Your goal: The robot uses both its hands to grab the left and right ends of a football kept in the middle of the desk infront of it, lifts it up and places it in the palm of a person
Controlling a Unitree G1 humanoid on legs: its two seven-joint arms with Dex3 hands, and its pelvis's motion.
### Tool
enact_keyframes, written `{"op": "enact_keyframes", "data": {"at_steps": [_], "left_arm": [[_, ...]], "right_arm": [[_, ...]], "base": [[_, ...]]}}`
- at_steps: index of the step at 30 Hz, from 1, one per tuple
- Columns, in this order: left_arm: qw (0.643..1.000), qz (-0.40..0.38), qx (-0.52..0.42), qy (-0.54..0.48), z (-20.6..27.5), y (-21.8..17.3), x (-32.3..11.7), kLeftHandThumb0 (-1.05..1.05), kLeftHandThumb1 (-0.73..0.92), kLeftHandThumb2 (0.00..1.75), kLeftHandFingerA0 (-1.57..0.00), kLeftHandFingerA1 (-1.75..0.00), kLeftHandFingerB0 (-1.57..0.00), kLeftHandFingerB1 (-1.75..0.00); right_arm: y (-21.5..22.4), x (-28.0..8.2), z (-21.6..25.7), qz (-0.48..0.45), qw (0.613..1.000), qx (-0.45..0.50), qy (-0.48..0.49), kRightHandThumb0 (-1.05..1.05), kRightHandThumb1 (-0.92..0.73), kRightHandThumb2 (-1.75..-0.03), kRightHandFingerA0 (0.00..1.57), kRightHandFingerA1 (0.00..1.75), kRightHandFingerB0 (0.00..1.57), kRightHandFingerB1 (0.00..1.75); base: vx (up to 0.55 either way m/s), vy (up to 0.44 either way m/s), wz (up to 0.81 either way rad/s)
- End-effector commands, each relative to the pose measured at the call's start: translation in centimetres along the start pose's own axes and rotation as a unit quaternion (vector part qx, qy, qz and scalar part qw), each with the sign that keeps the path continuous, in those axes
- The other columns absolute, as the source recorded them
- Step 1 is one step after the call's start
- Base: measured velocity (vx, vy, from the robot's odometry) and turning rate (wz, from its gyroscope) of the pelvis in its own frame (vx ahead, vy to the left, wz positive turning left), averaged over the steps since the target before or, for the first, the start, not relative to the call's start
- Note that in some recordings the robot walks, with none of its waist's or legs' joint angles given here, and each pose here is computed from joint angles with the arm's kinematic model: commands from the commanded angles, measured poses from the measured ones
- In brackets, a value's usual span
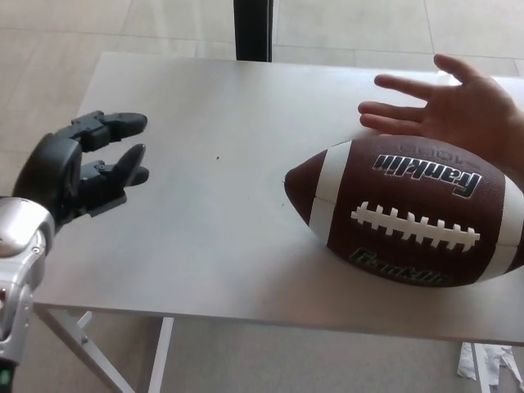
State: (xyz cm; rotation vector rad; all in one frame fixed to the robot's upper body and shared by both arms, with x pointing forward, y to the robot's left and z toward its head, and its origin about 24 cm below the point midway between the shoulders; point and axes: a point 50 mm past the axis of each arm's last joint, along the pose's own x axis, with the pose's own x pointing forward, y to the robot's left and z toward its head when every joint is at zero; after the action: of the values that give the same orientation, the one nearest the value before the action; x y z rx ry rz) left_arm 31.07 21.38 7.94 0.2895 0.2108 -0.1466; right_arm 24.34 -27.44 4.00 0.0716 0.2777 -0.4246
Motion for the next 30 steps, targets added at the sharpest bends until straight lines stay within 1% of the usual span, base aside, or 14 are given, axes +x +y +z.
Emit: {"op": "enact_keyframes", "data": {"at_steps": [1,3,8,9,10,17,18,21,23,24,25,26,27,30], "left_arm": [[1.0,0.008,0.019,-0.009,-0.1,-0.7,0.3,-0.66,0.84,0.65,-0.51,-0.57,-0.37,-0.43],[1.0,0.001,-0.012,-0.007,-0.2,-1.6,0.7,-0.7,0.85,0.65,-0.49,-0.57,-0.35,-0.43],[0.999,0.009,-0.038,-0.012,-0.2,-3.1,1.1,-0.71,0.88,0.66,-0.49,-0.56,-0.34,-0.42],[0.999,0.009,-0.043,-0.011,-0.2,-3.3,1.2,-0.71,0.68,1.05,-0.45,-0.64,-0.29,-0.54],[0.999,0.011,-0.046,-0.008,-0.3,-3.6,1.4,-0.71,0.87,0.66,-0.51,-0.55,-0.33,-0.4],[0.999,0.01,-0.046,0.005,-1.1,-4.7,1.4,-0.72,0.88,0.66,-0.5,-0.56,-0.33,-0.41],[0.998,0.014,-0.054,0.007,-1.1,-4.8,1.5,-0.71,0.68,1.07,-0.45,-0.65,-0.3,-0.54],[0.997,0.018,-0.072,0.01,-1.3,-5.0,1.6,-0.73,0.71,1.1,-0.42,-0.66,-0.21,-0.51],[0.994,0.014,-0.104,0.013,-1.7,-5.2,1.6,-0.79,0.92,0.69,-0.44,-0.63,-0.23,-0.36],[0.994,0.015,-0.104,0.013,-1.7,-5.2,1.6,-0.79,0.92,0.69,-0.44,-0.63,-0.23,-0.36],[0.99,0.011,-0.137,0.018,-1.8,-5.6,1.7,-0.82,0.74,1.11,-0.4,-0.67,-0.11,-0.47],[0.99,0.012,-0.137,0.018,-1.8,-5.6,1.7,-0.82,0.74,1.11,-0.4,-0.67,-0.11,-0.47],[0.989,0.004,-0.145,0.021,-1.8,-6.1,1.7,-0.87,0.92,0.79,-0.42,-0.6,-0.09,-0.31],[0.986,-0.017,-0.161,0.028,-1.8,-7.2,1.9,-0.99,0.91,0.86,-0.35,-0.57,-0.05,-0.24]], "right_arm": [[0.3,0.1,-0.8,-0.021,1.0,-0.004,0.017,-0.84,-0.92,-0.69,0.4,0.58,0.24,0.29],[0.6,0.2,-0.8,-0.022,0.999,-0.025,0.025,-0.93,-0.77,-0.88,0.38,0.6,0.23,0.37],[1.7,0.0,-0.8,-0.024,0.998,-0.014,0.051,-0.82,-0.92,-0.71,0.39,0.6,0.33,0.33],[1.8,0.1,-0.9,-0.026,0.998,-0.006,0.056,-0.82,-0.92,-0.7,0.38,0.58,0.35,0.33],[2.0,0.1,-1.0,-0.025,0.998,-0.005,0.06,-0.82,-0.92,-0.71,0.38,0.58,0.32,0.33],[2.3,0.5,-1.3,-0.019,0.997,-0.019,0.075,-0.83,-0.92,-0.7,0.38,0.6,0.32,0.33],[2.3,0.6,-1.2,-0.016,0.997,-0.023,0.073,-0.82,-0.92,-0.71,0.37,0.65,0.32,0.34],[2.4,0.6,-1.1,-0.011,0.997,-0.027,0.067,-0.81,-0.92,-0.71,0.37,0.68,0.3,0.33],[2.7,0.3,-1.1,-0.007,0.998,-0.026,0.063,-0.81,-0.92,-0.7,0.38,0.67,0.3,0.32],[2.7,0.4,-1.1,-0.006,0.998,-0.026,0.063,-0.81,-0.92,-0.7,0.38,0.67,0.3,0.32],[3.0,0.3,-1.2,-0.007,0.998,-0.025,0.064,-0.78,-0.73,-1.09,0.39,0.69,0.23,0.46],[3.1,0.3,-1.2,-0.006,0.998,-0.026,0.063,-0.78,-0.73,-1.09,0.39,0.69,0.23,0.46],[3.2,0.2,-1.2,-0.004,0.997,-0.029,0.065,-0.82,-0.92,-0.7,0.4,0.64,0.3,0.31],[3.5,-0.1,-1.5,-0.002,0.997,-0.026,0.072,-0.81,-0.92,-0.69,0.42,0.59,0.3,0.31]], "base": [[0.0,0.0,0.0],[0.0,0.0,0.0],[0.0,0.0,0.0],[0.0,0.0,0.0],[0.0,0.0,0.0],[0.0,0.0,0.0],[0.0,0.0,0.0],[0.0,0.0,0.0],[0.0,0.0,0.0],[0.0,0.0,0.0],[0.0,0.0,0.0],[0.0,0.0,0.0],[0.0,0.0,0.0],[0.0,0.0,0.0]]}}
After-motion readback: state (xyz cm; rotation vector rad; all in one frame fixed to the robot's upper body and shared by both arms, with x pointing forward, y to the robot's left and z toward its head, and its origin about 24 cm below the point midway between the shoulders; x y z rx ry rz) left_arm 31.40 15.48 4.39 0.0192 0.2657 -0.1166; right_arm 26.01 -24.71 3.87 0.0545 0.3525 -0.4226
